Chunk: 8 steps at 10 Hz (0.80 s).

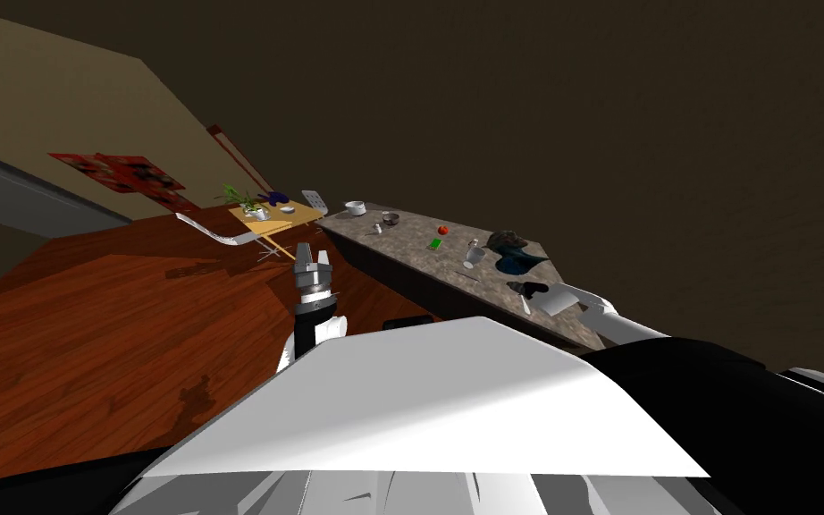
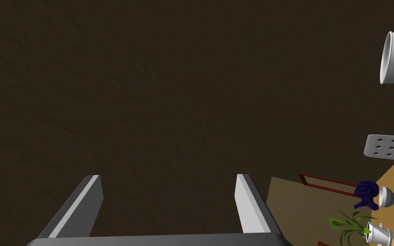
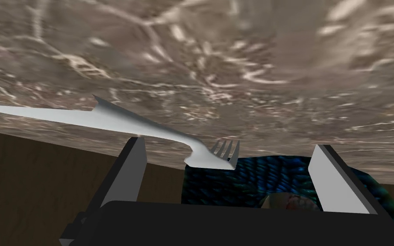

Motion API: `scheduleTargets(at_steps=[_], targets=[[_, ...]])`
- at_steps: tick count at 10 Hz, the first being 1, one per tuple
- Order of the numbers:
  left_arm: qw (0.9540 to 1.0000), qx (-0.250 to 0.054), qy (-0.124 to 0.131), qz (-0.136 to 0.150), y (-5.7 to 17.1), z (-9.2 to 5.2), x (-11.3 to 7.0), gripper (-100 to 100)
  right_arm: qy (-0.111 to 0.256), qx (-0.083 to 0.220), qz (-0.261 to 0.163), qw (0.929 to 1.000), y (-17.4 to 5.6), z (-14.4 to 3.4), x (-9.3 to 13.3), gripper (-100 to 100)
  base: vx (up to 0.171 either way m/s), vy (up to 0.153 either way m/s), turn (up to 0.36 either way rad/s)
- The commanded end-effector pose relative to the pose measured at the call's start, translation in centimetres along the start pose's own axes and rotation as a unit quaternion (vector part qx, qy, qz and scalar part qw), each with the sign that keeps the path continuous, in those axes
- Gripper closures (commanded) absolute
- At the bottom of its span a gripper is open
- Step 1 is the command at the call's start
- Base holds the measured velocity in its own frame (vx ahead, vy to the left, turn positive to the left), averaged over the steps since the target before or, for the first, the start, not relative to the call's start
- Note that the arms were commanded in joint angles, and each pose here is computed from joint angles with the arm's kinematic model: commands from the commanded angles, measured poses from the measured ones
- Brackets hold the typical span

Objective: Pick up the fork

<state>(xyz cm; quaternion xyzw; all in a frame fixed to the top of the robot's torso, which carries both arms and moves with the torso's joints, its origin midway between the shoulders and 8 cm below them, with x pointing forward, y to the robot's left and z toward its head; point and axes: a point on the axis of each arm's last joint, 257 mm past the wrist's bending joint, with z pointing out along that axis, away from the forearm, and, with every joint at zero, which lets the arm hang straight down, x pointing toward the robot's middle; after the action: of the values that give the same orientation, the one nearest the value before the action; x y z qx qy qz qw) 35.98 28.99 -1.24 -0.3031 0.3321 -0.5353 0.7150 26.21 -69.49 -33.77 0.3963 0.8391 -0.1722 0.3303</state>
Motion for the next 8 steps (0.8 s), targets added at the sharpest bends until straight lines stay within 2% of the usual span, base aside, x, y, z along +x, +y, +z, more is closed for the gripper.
scheduleTargets(at_steps=[1, 2, 3, 7, 8], targets=[[1.0, 0.0, 0.0, 0.0, 0.0, 0.0, 0.0, 0, 0.0, 0.011, 0.013, 0.9999, -1.65, 0.48, 0.04, -100, -0.058, 0.017, 0.241], [1.0, 0.0, 0.0, 0.0, 0.0, 0.0, 0.0, 0, 0.0, 0.007, 0.008, 0.9999, -0.98, 0.33, -0.17, -100, -0.026, 0.007, 0.051], [1.0, 0.0, 0.0, 0.0, 0.0, -0.01, -0.01, 0, -0.001, 0.007, 0.009, 0.9999, -1.04, 0.37, -0.21, 100, -0.004, 0.0, -0.015], [1.0, 0.0, 0.0, 0.0, 0.0, -0.01, -0.01, 0, -0.001, 0.007, 0.007, 1.0, -1.03, 0.35, -0.25, 100, -0.002, -0.001, 0.002], [1.0, 0.0, 0.0, 0.0, 0.0, -0.01, -0.01, 0, -0.001, 0.007, 0.007, 1.0, -1.03, 0.35, -0.26, 0, 0.0, 0.0, 0.0]])
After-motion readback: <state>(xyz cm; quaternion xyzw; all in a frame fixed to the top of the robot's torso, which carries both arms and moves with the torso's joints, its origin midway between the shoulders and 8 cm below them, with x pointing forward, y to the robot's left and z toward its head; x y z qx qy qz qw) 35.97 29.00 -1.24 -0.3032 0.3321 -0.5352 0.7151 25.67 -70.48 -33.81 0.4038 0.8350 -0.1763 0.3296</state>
